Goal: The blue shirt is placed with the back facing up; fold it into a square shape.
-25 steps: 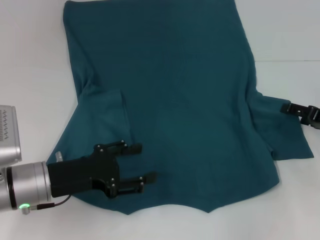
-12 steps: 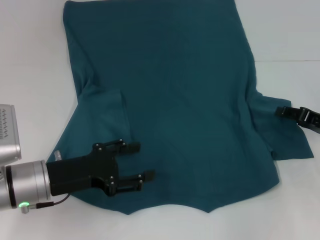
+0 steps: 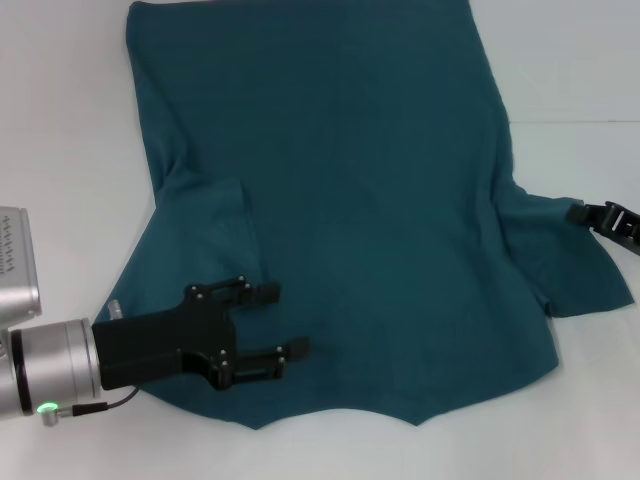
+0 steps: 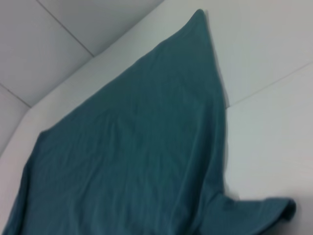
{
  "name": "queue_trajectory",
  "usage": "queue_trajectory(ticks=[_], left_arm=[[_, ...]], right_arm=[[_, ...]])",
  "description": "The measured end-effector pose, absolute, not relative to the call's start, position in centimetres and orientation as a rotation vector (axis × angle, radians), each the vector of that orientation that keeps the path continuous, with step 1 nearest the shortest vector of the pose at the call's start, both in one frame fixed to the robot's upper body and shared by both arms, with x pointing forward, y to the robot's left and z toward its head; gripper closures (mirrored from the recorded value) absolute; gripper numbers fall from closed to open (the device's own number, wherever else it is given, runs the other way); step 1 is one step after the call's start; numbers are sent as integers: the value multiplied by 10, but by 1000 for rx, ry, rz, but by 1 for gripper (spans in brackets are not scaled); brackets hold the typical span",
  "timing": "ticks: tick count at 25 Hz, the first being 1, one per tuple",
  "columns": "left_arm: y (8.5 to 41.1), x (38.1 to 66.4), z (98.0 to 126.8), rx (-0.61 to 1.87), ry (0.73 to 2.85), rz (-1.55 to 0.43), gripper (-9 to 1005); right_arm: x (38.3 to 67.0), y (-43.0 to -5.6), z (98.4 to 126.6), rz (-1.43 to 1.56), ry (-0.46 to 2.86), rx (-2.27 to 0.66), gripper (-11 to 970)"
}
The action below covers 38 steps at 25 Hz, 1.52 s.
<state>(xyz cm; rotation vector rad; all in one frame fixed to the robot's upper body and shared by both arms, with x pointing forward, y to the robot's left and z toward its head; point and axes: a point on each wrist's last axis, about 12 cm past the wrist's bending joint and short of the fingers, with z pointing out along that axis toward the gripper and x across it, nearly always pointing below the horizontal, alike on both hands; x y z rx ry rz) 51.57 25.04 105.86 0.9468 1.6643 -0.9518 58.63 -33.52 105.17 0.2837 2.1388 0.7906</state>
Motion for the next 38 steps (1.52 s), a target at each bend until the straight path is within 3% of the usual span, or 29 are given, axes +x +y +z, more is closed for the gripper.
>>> queue_trajectory(ticks=[3,9,21,38], left_arm=[[250,516,1059,945,1661,-953,201],[250,516,1059,944,1660,-951,201],[250,516,1059,939,1661,-953,202],[249,516,1059,920,1672,-967,201]], right_arm=[[585,-336,1049,796,2105,308,779],[580,-344,1045,766,2037,361,956],[585,-374,1058,652,2018,341,945],[607,-372,1077,589,2000,219,929]])
